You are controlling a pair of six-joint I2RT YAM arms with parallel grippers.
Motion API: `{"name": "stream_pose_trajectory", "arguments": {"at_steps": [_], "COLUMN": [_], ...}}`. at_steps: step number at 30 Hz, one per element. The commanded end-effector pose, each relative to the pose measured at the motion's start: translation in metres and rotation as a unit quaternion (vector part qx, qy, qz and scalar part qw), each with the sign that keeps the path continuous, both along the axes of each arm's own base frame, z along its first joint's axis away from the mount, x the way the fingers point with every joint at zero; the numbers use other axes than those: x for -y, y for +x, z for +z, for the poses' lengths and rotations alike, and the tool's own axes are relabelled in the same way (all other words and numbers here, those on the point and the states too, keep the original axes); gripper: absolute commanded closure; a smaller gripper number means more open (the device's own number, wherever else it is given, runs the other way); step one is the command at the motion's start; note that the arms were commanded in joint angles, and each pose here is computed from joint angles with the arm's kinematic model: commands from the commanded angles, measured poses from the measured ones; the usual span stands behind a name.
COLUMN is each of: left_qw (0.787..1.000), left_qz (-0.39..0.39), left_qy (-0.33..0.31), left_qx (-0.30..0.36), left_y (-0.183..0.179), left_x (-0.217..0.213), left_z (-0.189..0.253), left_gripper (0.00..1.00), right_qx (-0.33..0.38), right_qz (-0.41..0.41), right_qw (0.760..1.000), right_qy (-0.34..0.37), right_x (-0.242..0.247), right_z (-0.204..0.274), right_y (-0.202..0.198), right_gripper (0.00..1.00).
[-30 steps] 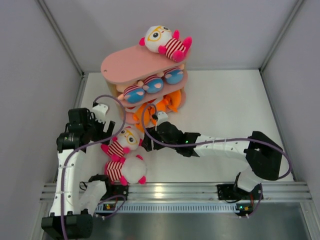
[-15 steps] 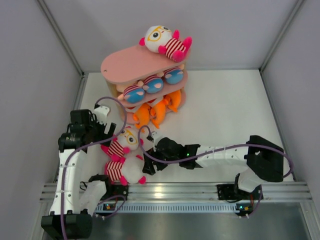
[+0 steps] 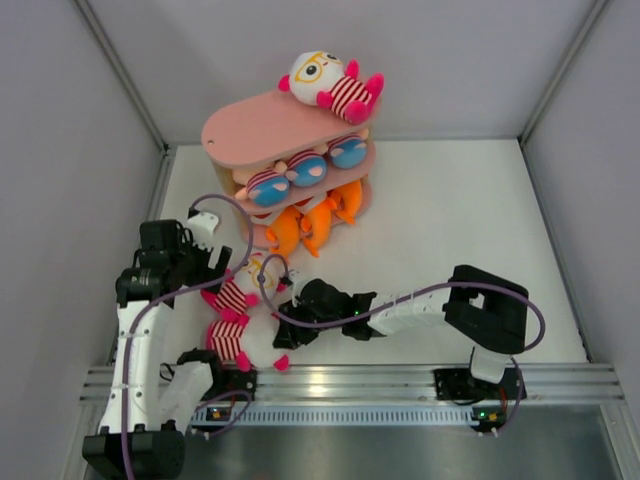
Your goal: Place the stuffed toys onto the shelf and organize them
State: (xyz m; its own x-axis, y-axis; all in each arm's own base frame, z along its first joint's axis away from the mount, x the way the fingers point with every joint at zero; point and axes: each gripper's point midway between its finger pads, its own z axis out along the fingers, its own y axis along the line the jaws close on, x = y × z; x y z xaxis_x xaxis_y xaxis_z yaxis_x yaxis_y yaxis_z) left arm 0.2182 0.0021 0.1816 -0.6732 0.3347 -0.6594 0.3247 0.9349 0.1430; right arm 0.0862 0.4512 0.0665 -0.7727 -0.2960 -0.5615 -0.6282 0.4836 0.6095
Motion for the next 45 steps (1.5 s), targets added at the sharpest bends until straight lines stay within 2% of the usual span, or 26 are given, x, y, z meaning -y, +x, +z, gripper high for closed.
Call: {"name": "stream_pose_trajectory", "arguments": {"at_steps": [1, 2, 3, 5, 8, 9, 10, 12, 13, 15, 16, 18, 19, 24, 30, 33, 37, 42, 43, 45], "left_qw": [1.000, 1.000, 1.000, 1.000, 0.999, 0.998, 0.998, 0.992, 0.988, 0.973, 0.968, 0.955, 0.949, 0.926, 0.909, 0.910, 0.920, 0.910, 0.902, 0.906], "left_qz": [-0.007, -0.006, -0.006, -0.010, -0.025, -0.039, -0.052, -0.089, -0.104, -0.154, -0.168, -0.203, -0.216, -0.276, -0.317, -0.322, -0.309, -0.331, -0.350, -0.347], "left_qy": [-0.004, -0.003, -0.005, -0.008, -0.019, -0.022, -0.031, -0.069, -0.087, -0.136, -0.147, -0.172, -0.181, -0.201, -0.217, -0.213, -0.198, -0.214, -0.221, -0.214], "left_qx": [0.004, 0.003, 0.005, 0.010, 0.020, 0.032, 0.035, 0.063, 0.073, 0.105, 0.114, 0.133, 0.139, 0.162, 0.161, 0.152, 0.135, 0.128, 0.122, 0.115], "left_y": [-0.001, 0.000, 0.001, 0.002, 0.003, 0.005, 0.004, 0.006, 0.007, 0.004, 0.002, -0.003, -0.006, -0.018, -0.029, -0.030, -0.025, -0.035, -0.041, -0.038], "left_x": [0.003, 0.003, 0.003, 0.005, 0.011, 0.015, 0.020, 0.039, 0.047, 0.072, 0.078, 0.092, 0.096, 0.114, 0.127, 0.128, 0.122, 0.129, 0.136, 0.135], "left_z": [-0.001, 0.000, 0.002, 0.005, 0.016, 0.025, 0.030, 0.054, 0.063, 0.095, 0.104, 0.125, 0.131, 0.152, 0.150, 0.139, 0.120, 0.109, 0.108, 0.101], "left_gripper": [0.02, 0.02, 0.02, 0.02, 0.02, 0.03, 0.04, 0.06, 0.06, 0.06, 0.05, 0.03, 0.02, 0.02, 0.02, 0.03, 0.11, 0.14, 0.15, 0.22], "right_qx": [-0.013, -0.013, -0.010, 0.004, 0.042, 0.054, 0.074, 0.095, 0.106, 0.112, 0.109, 0.126, 0.126, 0.164, 0.196, 0.207, 0.220, 0.212, 0.214, 0.217], "right_qz": [-0.007, -0.012, -0.013, -0.016, -0.013, -0.009, -0.021, -0.029, -0.039, -0.050, -0.052, -0.056, -0.050, -0.052, -0.048, -0.032, -0.035, -0.017, -0.012, -0.013], "right_qw": [0.997, 0.996, 0.996, 0.997, 0.996, 0.997, 0.996, 0.995, 0.994, 0.992, 0.993, 0.990, 0.991, 0.985, 0.978, 0.978, 0.975, 0.976, 0.975, 0.974], "right_qy": [0.081, 0.084, 0.085, 0.081, 0.075, 0.045, 0.050, 0.009, 0.011, 0.014, -0.005, 0.000, -0.023, -0.033, -0.047, -0.013, 0.013, 0.042, 0.057, 0.070], "right_x": [-0.022, -0.022, -0.022, -0.016, -0.003, 0.008, 0.015, 0.033, 0.038, 0.043, 0.051, 0.051, 0.055, 0.052, 0.036, 0.022, 0.021, 0.017, 0.013, 0.008], "right_z": [0.029, 0.031, 0.034, 0.048, 0.078, 0.081, 0.104, 0.121, 0.137, 0.163, 0.161, 0.183, 0.178, 0.213, 0.234, 0.251, 0.266, 0.275, 0.281, 0.286], "right_y": [0.002, 0.005, 0.006, 0.009, 0.012, 0.013, 0.018, 0.024, 0.029, 0.040, 0.043, 0.053, 0.052, 0.069, 0.092, 0.092, 0.093, 0.088, 0.086, 0.088], "right_gripper": [0.62, 0.74, 0.92, 1.00, 1.00, 1.00, 1.00, 1.00, 1.00, 1.00, 1.00, 1.00, 1.00, 1.00, 1.00, 1.00, 1.00, 1.00, 1.00, 1.00]}}
